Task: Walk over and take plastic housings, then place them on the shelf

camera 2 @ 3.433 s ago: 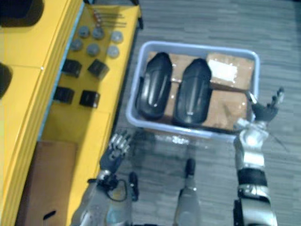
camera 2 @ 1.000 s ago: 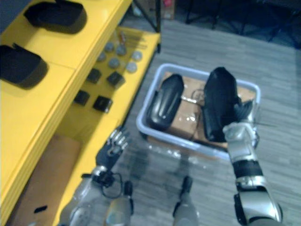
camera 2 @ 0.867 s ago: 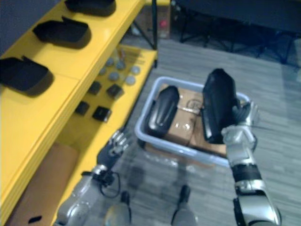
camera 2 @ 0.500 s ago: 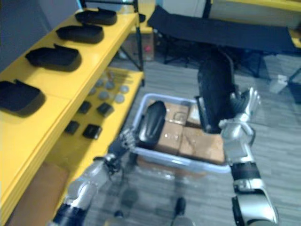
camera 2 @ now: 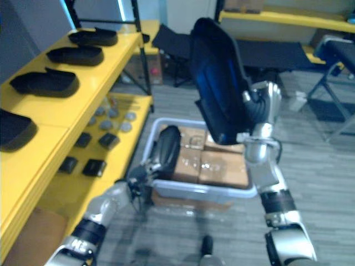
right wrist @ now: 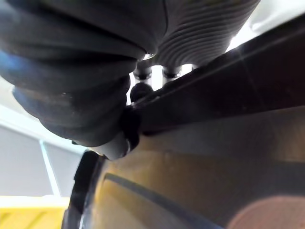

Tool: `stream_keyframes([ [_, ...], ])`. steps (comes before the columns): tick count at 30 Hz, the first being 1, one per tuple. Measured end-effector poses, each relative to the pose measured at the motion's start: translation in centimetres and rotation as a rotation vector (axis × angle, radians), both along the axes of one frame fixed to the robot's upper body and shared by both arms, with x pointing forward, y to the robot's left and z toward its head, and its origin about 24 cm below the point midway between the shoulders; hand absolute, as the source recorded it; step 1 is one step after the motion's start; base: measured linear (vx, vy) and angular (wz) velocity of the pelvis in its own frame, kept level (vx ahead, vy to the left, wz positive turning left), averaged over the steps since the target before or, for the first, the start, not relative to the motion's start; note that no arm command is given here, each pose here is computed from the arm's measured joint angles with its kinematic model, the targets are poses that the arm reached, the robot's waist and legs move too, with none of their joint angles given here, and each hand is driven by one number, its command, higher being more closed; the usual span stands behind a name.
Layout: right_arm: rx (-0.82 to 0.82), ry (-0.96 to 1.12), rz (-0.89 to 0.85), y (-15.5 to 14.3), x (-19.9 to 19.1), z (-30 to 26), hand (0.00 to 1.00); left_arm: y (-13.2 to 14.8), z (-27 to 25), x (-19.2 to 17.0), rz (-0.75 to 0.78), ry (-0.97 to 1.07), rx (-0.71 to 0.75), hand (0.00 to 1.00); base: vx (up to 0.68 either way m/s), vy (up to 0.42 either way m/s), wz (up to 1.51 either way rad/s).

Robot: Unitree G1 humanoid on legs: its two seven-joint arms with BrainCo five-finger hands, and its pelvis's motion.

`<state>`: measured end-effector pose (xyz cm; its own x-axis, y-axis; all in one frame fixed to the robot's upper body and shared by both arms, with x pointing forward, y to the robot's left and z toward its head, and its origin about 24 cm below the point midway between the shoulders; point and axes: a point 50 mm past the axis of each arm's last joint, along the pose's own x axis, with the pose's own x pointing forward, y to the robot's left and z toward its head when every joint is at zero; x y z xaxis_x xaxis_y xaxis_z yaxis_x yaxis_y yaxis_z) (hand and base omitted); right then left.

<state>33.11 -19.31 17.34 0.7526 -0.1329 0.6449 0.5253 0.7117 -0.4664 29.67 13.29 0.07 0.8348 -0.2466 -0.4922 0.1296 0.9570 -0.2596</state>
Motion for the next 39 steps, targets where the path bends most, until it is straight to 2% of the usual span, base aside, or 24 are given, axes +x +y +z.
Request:
stream_keyframes([
  [12,-0.016,0.179,0.113,3.6,0.3,-4.4,1.0,-1.6,2.2,1.8,0.006,-0.101,-0.037,0.0,0.01,0.003,0.0],
  [18,-0.051,0.271,0.165,5.6,0.4,-6.7,1.0,-3.6,2.1,1.5,-0.025,-0.111,-0.095,0.0,-0.02,0.001,0.0],
  [26,-0.058,0.309,0.186,6.3,0.3,-7.8,1.0,-5.2,2.2,1.2,-0.06,-0.127,-0.117,0.0,0.01,0.0,0.03],
  [32,-0.054,0.316,0.232,8.0,0.4,-8.0,1.0,-6.9,1.7,0.5,-0.111,-0.12,-0.096,0.0,0.01,0.001,0.05],
  [39,-0.008,0.329,0.267,9.1,0.2,-8.3,1.0,-8.1,0.3,-0.5,-0.08,-0.077,-0.096,0.0,0.0,0.0,0.0],
])
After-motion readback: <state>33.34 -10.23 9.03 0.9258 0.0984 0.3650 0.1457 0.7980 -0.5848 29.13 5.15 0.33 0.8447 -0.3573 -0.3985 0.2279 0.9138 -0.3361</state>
